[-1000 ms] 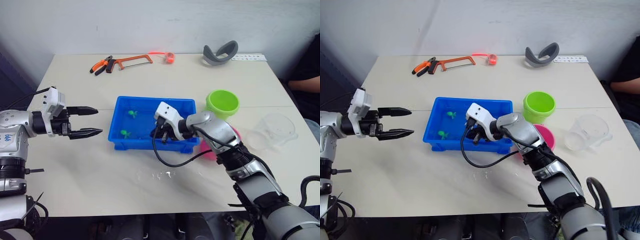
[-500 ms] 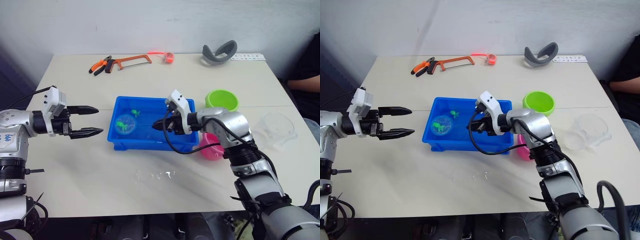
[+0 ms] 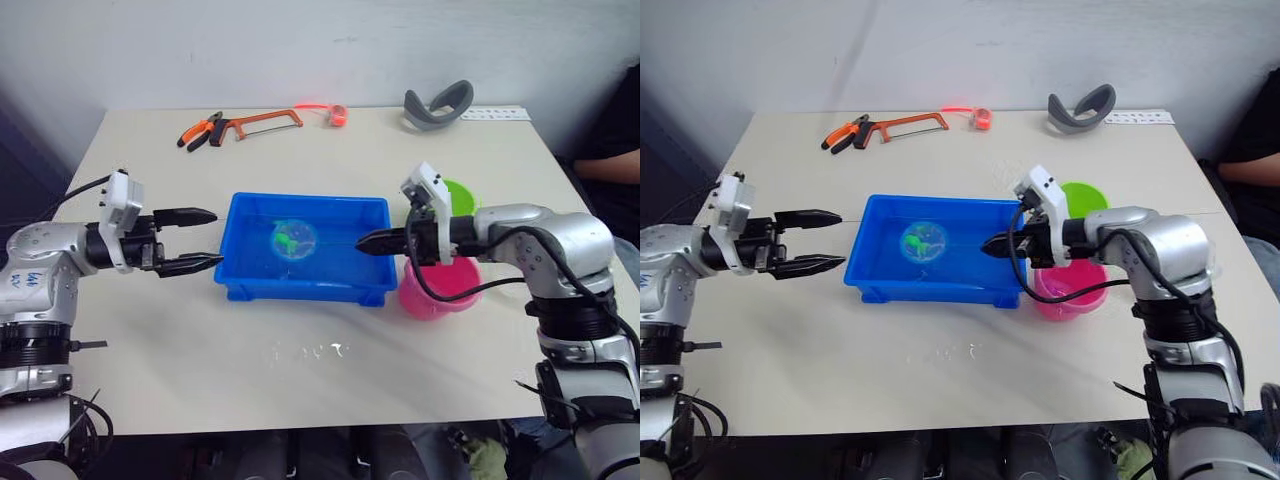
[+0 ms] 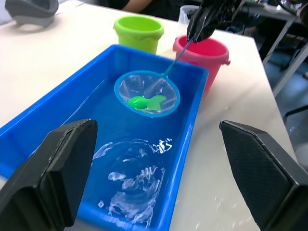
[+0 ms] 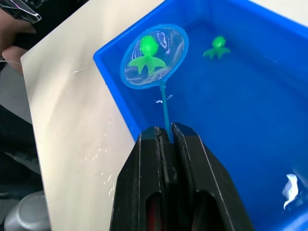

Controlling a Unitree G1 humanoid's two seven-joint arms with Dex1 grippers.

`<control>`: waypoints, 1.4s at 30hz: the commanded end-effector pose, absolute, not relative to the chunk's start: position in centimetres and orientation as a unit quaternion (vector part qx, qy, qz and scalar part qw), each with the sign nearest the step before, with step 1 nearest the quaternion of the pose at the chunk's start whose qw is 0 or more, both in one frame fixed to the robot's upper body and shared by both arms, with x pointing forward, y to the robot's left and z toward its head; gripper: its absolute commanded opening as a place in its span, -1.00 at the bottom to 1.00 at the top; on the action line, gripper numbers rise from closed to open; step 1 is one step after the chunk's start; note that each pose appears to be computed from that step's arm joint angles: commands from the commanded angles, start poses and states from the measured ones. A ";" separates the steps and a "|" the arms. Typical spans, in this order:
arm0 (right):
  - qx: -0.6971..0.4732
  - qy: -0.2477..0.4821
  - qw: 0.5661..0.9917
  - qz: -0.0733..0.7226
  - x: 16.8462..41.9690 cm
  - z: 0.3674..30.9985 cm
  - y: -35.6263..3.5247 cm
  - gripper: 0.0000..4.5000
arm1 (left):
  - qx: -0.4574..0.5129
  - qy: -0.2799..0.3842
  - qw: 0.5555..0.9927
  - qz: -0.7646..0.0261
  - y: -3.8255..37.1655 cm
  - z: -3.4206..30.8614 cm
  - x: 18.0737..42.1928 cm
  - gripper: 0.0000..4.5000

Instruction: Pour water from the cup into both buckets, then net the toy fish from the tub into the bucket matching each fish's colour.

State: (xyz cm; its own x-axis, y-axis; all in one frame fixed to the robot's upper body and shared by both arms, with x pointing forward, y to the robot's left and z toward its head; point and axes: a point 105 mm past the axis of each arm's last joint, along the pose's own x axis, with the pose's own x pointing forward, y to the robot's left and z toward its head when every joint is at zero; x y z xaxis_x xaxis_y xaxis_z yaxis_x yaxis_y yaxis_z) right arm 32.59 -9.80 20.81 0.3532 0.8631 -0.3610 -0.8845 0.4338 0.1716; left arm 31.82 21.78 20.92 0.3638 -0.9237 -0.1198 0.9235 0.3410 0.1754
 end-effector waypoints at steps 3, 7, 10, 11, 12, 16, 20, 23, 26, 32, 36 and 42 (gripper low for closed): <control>-0.001 0.167 0.856 0.489 31.3 22.5 -12.0 -1.00 | 0.059 -0.062 0.828 -0.555 18.7 21.4 31.6 0.96; 0.004 0.168 0.873 0.457 31.0 22.2 -13.3 -1.00 | 0.034 -0.082 0.832 -0.547 17.1 21.1 31.8 0.96; 0.007 0.160 0.881 0.446 30.5 23.2 -14.4 -1.00 | 0.031 -0.092 0.831 -0.547 15.8 21.0 32.2 0.96; 0.009 0.156 0.884 0.441 30.3 23.8 -14.8 -1.00 | 0.027 -0.100 0.831 -0.546 15.2 21.2 32.4 0.96; 0.011 0.153 0.886 0.437 30.1 24.1 -15.1 -1.00 | 0.024 -0.105 0.831 -0.545 14.9 21.3 32.5 0.96; 0.023 0.136 0.908 0.396 29.6 26.1 -18.0 -1.00 | 0.026 -0.116 0.821 -0.559 12.4 21.6 32.8 0.96; 0.009 0.126 0.938 0.324 29.7 27.4 -21.9 -1.00 | 0.024 -0.129 0.816 -0.564 10.7 22.2 32.9 0.96; -0.028 0.116 0.962 0.247 30.5 28.0 -25.4 -1.00 | 0.026 -0.145 0.813 -0.563 9.8 22.5 33.0 0.96; -0.048 0.122 0.970 0.204 31.2 27.5 -27.8 -1.00 | 0.020 -0.142 0.810 -0.568 9.1 22.2 32.9 0.96; -0.164 0.149 0.964 0.148 32.3 24.9 -30.6 -1.00 | 0.017 -0.140 0.805 -0.576 8.6 21.9 33.0 0.96; -0.295 0.110 0.942 0.118 32.9 24.8 -31.3 -1.00 | 0.019 -0.139 0.802 -0.581 8.5 21.9 32.9 0.96; -0.427 0.069 0.891 0.139 32.4 24.4 -30.3 -1.00 | 0.022 -0.131 0.799 -0.587 8.5 21.5 32.8 0.96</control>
